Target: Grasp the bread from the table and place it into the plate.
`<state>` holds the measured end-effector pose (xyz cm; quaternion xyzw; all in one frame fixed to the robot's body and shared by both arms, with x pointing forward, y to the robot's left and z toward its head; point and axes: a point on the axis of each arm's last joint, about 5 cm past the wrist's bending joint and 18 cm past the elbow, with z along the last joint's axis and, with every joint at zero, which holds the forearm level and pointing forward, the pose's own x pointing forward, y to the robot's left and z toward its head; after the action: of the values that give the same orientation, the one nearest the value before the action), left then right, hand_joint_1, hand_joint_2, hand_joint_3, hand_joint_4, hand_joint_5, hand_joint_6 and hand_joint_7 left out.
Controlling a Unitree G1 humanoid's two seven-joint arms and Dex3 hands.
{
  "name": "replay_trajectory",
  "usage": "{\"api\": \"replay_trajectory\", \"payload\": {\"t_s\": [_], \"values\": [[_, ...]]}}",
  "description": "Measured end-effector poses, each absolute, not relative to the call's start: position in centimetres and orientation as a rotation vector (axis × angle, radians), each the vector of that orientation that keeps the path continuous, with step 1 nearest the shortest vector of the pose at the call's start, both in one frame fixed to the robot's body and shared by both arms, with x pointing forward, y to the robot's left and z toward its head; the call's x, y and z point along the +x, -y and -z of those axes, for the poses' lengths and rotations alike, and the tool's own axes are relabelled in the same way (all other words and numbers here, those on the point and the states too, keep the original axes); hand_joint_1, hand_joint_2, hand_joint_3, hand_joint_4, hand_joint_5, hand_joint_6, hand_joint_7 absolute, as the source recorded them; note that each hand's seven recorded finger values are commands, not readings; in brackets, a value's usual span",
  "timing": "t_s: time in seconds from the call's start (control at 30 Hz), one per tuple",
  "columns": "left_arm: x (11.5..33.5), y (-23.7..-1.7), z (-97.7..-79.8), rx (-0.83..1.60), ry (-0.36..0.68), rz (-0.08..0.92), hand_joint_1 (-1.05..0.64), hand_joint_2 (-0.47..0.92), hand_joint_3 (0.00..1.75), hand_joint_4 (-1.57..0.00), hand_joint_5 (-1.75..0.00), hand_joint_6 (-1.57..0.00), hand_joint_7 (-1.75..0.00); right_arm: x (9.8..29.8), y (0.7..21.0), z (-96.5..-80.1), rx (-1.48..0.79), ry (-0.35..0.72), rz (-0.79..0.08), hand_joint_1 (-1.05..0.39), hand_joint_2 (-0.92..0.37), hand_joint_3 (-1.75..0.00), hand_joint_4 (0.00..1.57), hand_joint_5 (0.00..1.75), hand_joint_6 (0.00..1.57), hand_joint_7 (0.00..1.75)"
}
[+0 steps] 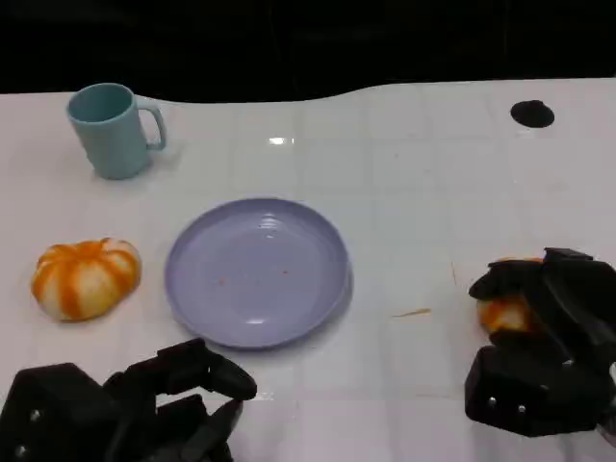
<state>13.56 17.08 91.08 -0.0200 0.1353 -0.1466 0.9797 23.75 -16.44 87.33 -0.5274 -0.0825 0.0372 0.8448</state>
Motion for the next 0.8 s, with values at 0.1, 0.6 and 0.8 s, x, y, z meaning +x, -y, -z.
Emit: {"api": "replay_trajectory", "payload": {"t_s": [0.1,0.6,0.8], "values": [[13.6,-17.1,-91.1,-0.039,-0.272,0.295,-0.28,0.73,0.76,-0.67,-1.75,-0.64,-1.26,23.8,16.4,-87.3,-1.103,0.188,-0.071,-0.1,-0.43,-1.04,0.91,1.75,0.98,0.99],[13.7,-17.0,-91.2,-0.046,-0.266,0.295,-0.24,0.73,0.78,-0.66,-1.75,-0.63,-1.28,24.4,15.5,-88.8,-1.017,0.34,-0.093,-0.1,-0.38,-1.11,0.93,1.75,0.7,1.71],[13.8,-17.0,-91.1,-0.033,-0.263,0.295,-0.24,0.73,0.79,-0.65,-1.75,-0.62,-1.29,24.5,14.6,-89.4,-0.969,0.414,-0.104,-0.12,-0.28,-1.27,0.97,1.75,0.77,1.6]]}}
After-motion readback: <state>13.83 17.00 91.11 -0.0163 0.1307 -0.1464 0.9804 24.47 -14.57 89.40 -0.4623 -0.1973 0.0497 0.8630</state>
